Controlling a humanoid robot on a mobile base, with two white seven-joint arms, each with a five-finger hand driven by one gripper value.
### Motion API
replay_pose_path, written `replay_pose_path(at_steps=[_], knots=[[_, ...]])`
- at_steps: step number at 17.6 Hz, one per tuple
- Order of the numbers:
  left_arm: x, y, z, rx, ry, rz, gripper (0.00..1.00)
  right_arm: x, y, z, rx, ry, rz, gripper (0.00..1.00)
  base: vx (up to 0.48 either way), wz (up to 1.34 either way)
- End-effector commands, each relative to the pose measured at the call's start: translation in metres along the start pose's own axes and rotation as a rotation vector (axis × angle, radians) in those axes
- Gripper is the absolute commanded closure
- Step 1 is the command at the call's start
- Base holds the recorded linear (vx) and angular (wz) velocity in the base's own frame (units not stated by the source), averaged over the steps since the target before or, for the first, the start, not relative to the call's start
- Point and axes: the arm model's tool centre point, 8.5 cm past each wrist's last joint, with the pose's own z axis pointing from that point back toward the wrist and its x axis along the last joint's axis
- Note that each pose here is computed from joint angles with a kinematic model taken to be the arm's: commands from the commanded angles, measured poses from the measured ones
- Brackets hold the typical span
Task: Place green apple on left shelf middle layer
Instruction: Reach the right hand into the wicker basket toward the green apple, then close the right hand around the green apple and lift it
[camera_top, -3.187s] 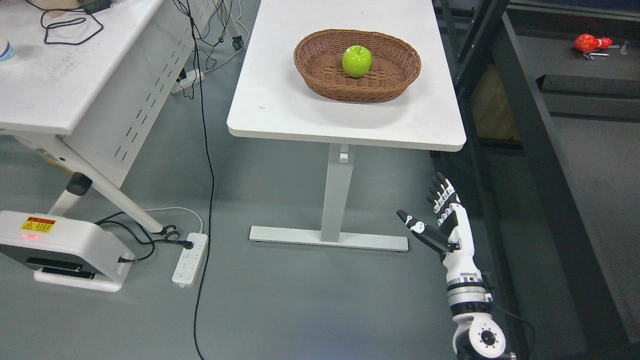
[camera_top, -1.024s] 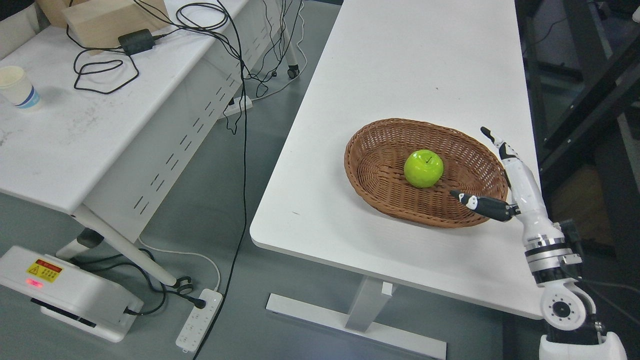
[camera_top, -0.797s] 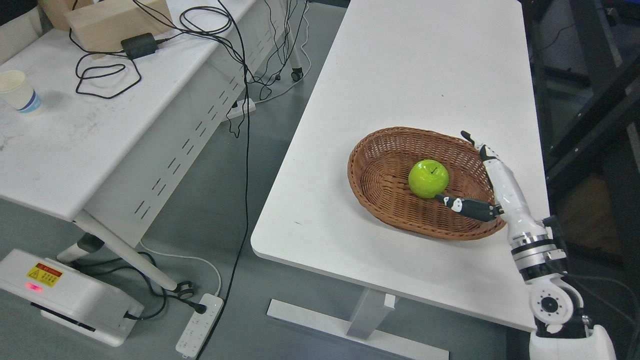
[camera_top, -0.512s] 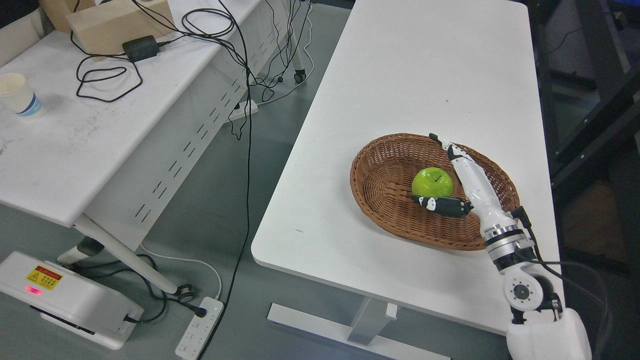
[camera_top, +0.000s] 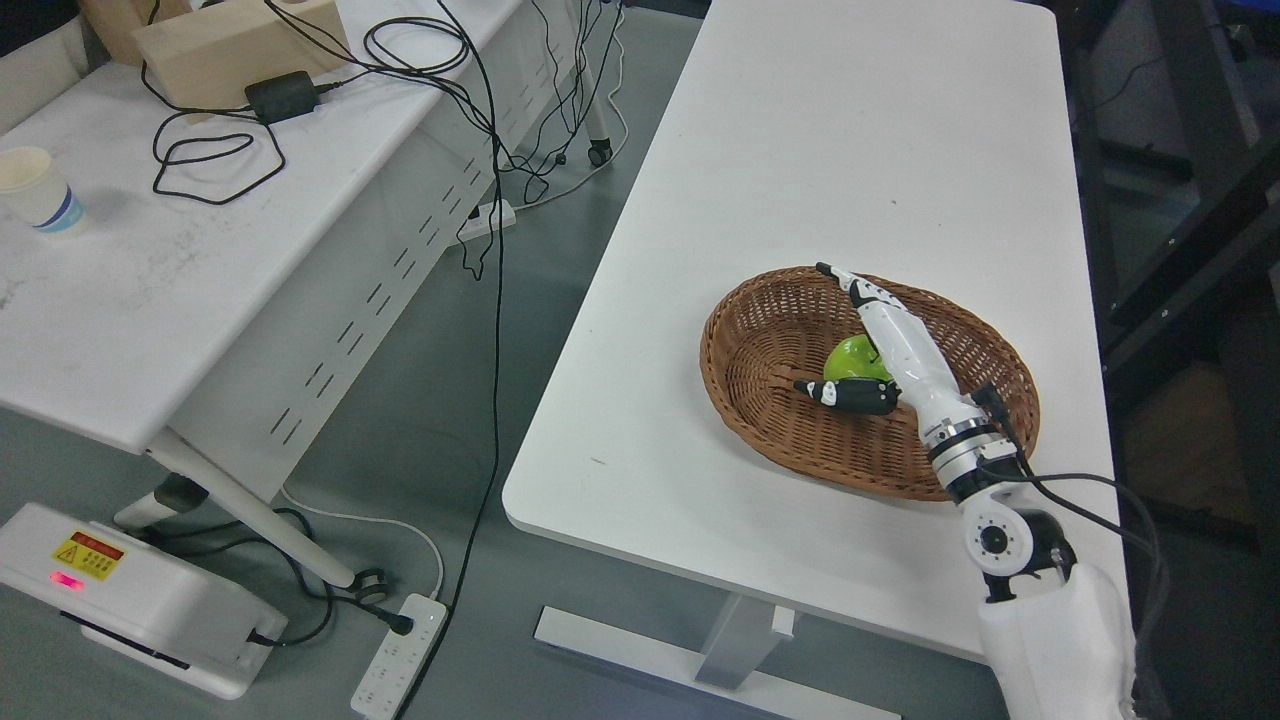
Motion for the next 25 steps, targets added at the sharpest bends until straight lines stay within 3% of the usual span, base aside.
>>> replay_pose_path(at_steps=[1, 6, 9, 12, 14, 15, 18, 20, 22, 25], knots=[[0.014, 0.011, 0.002, 0.016, -0.022, -0.005, 0.0, -0.038, 0.026, -0.003, 0.138, 0.096, 0.109, 0.01, 0.0, 0.0], [0.014, 0.011, 0.002, 0.016, -0.023, -0.003, 0.0, -0.047, 0.029, -0.002, 0.165, 0.108, 0.128, 0.02, 0.0, 0.0], [0.014, 0.011, 0.002, 0.016, -0.022, -0.005, 0.0, -0.049, 0.025, -0.001, 0.128, 0.11, 0.152, 0.13, 0.0, 0.0], [0.014, 0.011, 0.002, 0.016, -0.022, -0.005, 0.0, -0.049, 0.026, 0.0, 0.136, 0.11, 0.171, 0.5, 0.0, 0.0], [0.014, 0.011, 0.002, 0.016, -0.023, -0.003, 0.0, -0.05, 0.025, 0.002, 0.147, 0.095, 0.172, 0.9, 0.0, 0.0], [0.014, 0.011, 0.002, 0.016, -0.022, -0.005, 0.0, -0.051, 0.023, 0.003, 0.151, 0.085, 0.175, 0.98, 0.0, 0.0], [0.014, 0.011, 0.002, 0.016, -0.022, -0.005, 0.0, -0.054, 0.019, 0.004, 0.139, 0.093, 0.169, 1.0, 0.0, 0.0], [0.014, 0.011, 0.002, 0.016, -0.022, -0.005, 0.0, -0.063, 0.005, 0.009, 0.096, 0.121, 0.148, 0.99, 0.0, 0.0], [0.014, 0.011, 0.002, 0.016, -0.021, -0.005, 0.0, -0.072, -0.033, 0.017, 0.012, 0.133, 0.09, 0.99, 0.0, 0.0], [0.014, 0.011, 0.002, 0.016, -0.023, -0.003, 0.0, -0.072, -0.094, 0.039, -0.021, 0.058, 0.048, 0.99, 0.0, 0.0]])
